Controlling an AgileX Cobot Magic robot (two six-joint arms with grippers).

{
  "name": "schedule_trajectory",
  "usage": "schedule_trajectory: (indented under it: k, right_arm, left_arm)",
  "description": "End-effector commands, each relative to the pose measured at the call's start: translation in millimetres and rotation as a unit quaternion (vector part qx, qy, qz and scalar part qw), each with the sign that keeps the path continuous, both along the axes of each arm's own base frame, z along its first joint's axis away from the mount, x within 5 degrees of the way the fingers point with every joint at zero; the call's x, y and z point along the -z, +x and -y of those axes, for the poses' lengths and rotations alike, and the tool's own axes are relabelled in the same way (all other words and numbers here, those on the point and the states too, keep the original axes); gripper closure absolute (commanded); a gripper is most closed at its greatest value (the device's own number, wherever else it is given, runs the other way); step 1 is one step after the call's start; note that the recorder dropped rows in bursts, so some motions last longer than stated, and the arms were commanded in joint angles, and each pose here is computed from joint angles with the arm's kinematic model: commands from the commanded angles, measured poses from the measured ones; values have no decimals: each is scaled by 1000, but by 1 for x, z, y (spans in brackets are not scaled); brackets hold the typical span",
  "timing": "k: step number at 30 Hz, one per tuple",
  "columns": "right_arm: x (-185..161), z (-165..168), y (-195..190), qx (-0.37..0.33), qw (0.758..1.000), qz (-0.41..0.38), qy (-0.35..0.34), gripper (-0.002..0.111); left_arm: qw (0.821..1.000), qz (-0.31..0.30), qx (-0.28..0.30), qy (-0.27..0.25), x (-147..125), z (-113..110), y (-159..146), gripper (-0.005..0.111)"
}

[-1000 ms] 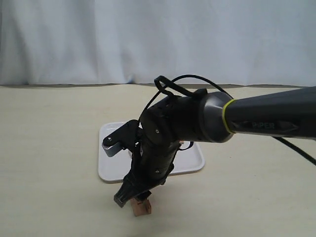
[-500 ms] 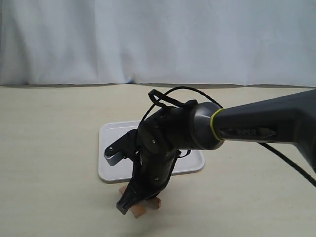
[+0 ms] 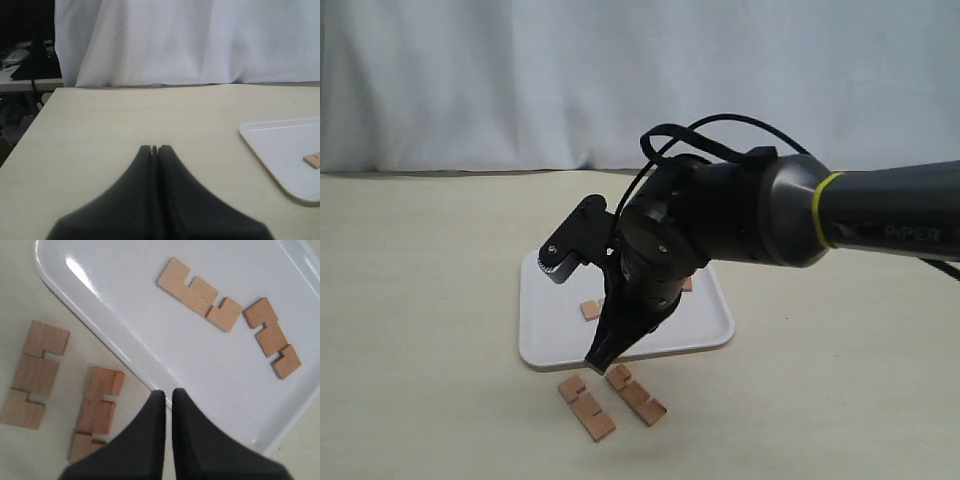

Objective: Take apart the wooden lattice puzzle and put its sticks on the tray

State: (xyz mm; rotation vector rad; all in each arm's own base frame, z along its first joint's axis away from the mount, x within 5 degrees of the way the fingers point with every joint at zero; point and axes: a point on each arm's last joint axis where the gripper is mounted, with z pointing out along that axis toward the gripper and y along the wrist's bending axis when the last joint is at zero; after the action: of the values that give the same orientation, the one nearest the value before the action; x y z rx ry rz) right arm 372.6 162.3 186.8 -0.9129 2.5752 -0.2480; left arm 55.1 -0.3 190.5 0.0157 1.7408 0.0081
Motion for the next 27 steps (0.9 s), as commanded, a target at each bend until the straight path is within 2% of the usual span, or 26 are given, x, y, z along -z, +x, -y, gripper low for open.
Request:
schedule_trajectory:
  k: [1, 6, 8, 12, 19, 24, 27]
  right_arm:
    - [8, 0, -2, 31, 999, -30, 18, 100]
    - [25, 3, -8, 35, 995, -90, -10, 80]
    - [33, 3, -9, 38, 994, -105, -18, 75]
    - [45, -2, -12, 24, 990, -140, -3, 74]
    - [47, -4, -14, 23, 988, -152, 8, 73]
    - [47, -4, -15, 30, 987, -157, 17, 59]
    - [48, 0, -14, 42, 985, -163, 26, 55]
  left_arm:
    - [1000, 3, 0, 0, 0, 0, 0, 107]
    - [1000, 3, 0, 0, 0, 0, 0, 107]
    - [1000, 3, 0, 0, 0, 0, 0, 107]
    - [1000, 3, 0, 0, 0, 0, 0, 107]
    - [1000, 3, 0, 0, 0, 0, 0, 107]
    - [1000, 4, 0, 0, 0, 0, 0, 107]
    - [1000, 4, 0, 0, 0, 0, 0, 107]
